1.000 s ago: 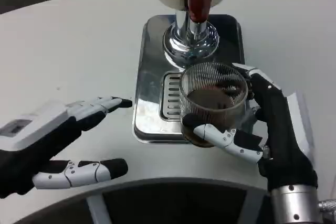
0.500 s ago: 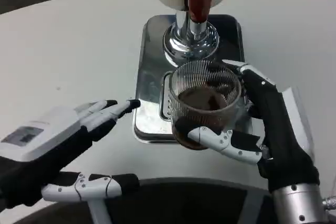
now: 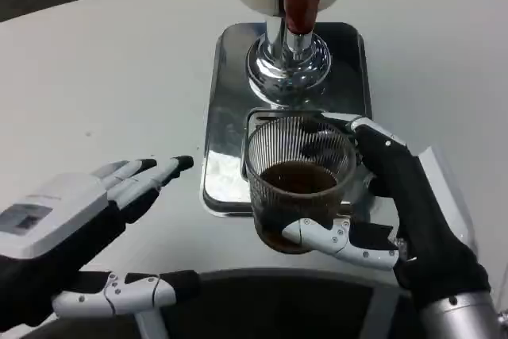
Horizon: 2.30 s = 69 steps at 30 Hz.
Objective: Grasp the cup under the faucet to collect the drink, then remove the cup.
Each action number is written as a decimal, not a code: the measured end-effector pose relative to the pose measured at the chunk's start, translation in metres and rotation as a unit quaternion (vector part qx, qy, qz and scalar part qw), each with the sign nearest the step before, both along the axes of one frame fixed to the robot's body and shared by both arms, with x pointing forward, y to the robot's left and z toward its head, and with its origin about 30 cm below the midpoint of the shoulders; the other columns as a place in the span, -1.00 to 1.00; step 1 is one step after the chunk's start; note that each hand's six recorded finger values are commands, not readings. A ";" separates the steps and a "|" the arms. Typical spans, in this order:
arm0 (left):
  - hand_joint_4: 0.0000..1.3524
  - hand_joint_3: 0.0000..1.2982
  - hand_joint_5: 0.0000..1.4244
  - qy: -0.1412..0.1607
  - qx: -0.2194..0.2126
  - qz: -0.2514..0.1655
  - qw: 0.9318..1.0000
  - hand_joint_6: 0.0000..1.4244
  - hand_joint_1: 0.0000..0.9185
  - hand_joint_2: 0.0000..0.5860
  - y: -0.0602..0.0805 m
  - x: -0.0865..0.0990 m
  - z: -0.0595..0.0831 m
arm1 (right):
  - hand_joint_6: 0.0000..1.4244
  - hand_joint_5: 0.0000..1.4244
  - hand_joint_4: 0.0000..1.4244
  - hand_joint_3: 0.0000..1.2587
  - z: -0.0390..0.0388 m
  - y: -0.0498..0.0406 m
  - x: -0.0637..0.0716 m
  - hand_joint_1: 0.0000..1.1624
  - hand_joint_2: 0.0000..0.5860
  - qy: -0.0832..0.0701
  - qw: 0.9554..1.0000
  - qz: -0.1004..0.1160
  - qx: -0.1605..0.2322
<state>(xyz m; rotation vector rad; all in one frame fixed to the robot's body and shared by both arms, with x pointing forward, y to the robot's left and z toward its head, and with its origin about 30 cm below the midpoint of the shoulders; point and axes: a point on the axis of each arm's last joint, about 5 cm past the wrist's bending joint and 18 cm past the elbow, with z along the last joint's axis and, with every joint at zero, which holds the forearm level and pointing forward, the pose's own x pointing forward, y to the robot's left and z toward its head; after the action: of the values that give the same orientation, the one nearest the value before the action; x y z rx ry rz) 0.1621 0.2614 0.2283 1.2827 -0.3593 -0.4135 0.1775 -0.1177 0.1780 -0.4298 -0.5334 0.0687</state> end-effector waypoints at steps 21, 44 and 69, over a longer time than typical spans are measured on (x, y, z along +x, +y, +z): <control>-1.00 -1.00 -1.00 0.005 -0.004 -0.009 1.000 -1.00 -1.00 -0.60 -0.006 -0.025 -0.003 | 0.82 0.80 0.52 0.49 0.0058 -0.0070 -0.014 0.50 -0.41 0.005 0.999 0.050 -0.011; -1.00 -1.00 -1.00 0.004 -0.005 0.008 1.000 -1.00 -1.00 -0.61 -0.011 -0.040 -0.001 | 0.83 0.82 0.54 0.51 0.0093 -0.0225 -0.021 0.50 -0.41 0.021 0.996 0.089 -0.024; -1.00 -1.00 -1.00 0.007 0.002 0.022 1.000 -1.00 -1.00 -0.61 -0.017 -0.046 -0.001 | 0.83 0.82 0.54 0.53 0.0090 -0.0314 -0.022 0.50 -0.41 0.035 0.994 0.104 -0.025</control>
<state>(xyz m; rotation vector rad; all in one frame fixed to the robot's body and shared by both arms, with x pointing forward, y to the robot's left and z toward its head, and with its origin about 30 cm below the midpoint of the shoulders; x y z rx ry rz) 0.1159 0.2444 0.2277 1.2895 -0.3181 -0.3865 0.1553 -0.1492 0.1870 -0.4183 -0.5074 0.2962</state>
